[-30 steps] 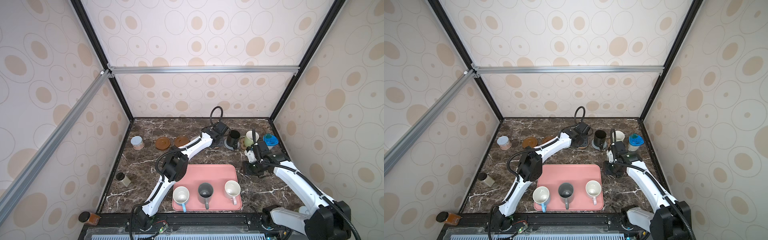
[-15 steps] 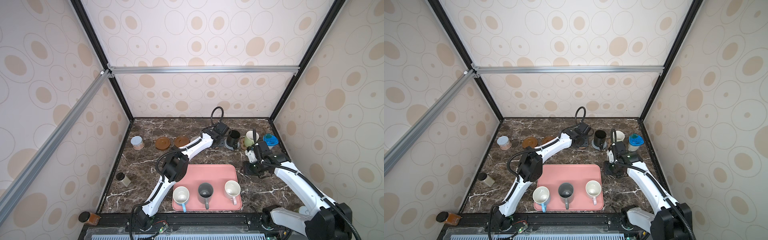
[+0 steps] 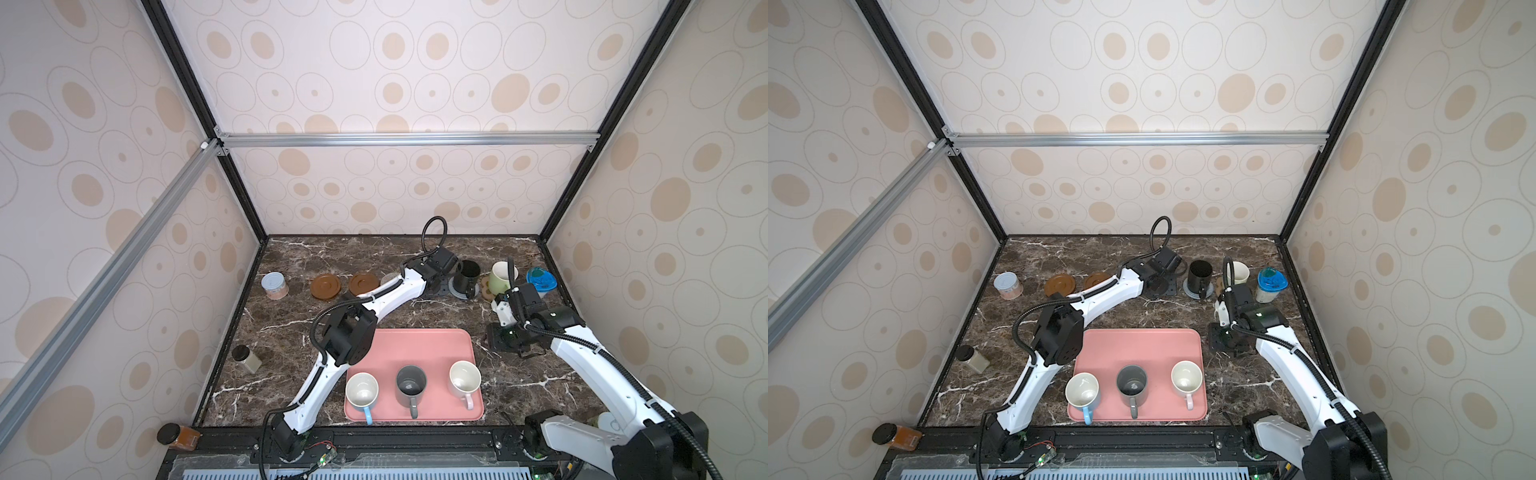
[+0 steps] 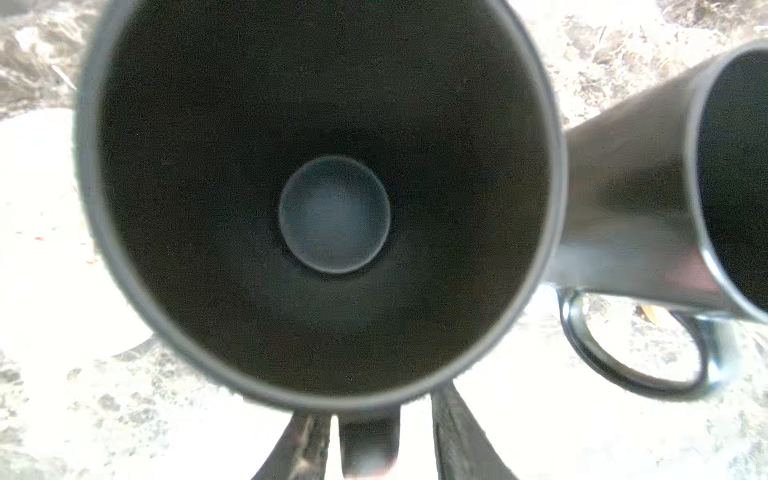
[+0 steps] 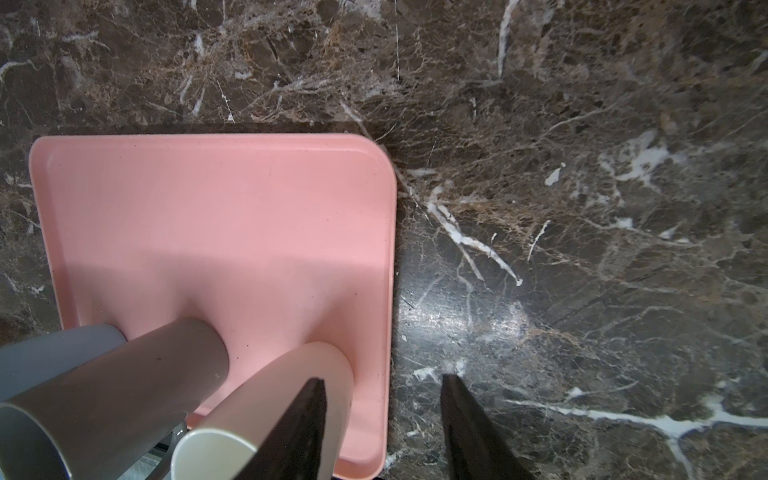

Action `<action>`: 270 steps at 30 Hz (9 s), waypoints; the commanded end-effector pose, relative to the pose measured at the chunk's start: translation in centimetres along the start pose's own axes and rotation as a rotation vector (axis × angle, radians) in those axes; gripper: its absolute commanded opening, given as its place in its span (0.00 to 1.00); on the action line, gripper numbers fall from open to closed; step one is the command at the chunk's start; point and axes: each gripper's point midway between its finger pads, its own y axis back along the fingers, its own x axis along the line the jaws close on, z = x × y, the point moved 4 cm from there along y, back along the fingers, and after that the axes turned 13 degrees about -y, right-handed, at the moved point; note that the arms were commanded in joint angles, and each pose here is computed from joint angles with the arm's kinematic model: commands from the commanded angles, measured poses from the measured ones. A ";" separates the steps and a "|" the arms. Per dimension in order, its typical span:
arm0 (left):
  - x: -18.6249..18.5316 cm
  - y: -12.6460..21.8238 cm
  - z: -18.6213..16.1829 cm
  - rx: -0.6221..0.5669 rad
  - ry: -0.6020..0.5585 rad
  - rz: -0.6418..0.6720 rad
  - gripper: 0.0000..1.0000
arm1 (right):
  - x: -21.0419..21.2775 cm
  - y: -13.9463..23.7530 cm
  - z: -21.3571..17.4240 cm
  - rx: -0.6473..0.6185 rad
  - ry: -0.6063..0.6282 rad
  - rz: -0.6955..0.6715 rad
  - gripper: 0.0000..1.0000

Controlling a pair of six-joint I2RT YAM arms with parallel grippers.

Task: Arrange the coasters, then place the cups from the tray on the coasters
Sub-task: 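Lower the black mug onto the rattan coaster with the left gripper, then open the left gripper and lift it off the black mug, then move the left gripper back over the white mug on the tray, then lower the left gripper into the blue-handled white mug and grasp it, then lift the white mug and carry it with the left gripper toward the coasters, then lower the white mug onto the multicolour woven coaster with the left gripper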

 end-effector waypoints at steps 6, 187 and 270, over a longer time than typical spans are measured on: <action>-1.0 4.7 1.1 -0.083 0.007 -0.056 0.46 | -0.3 1.1 -0.2 -0.004 0.000 -0.038 0.49; 14.5 17.3 -28.1 0.177 0.073 0.178 0.19 | 2.6 0.8 3.3 -0.047 -0.088 0.065 0.49; 13.2 6.6 0.1 0.004 -0.134 0.172 0.06 | 0.2 2.0 0.7 -0.075 -0.124 -0.010 0.49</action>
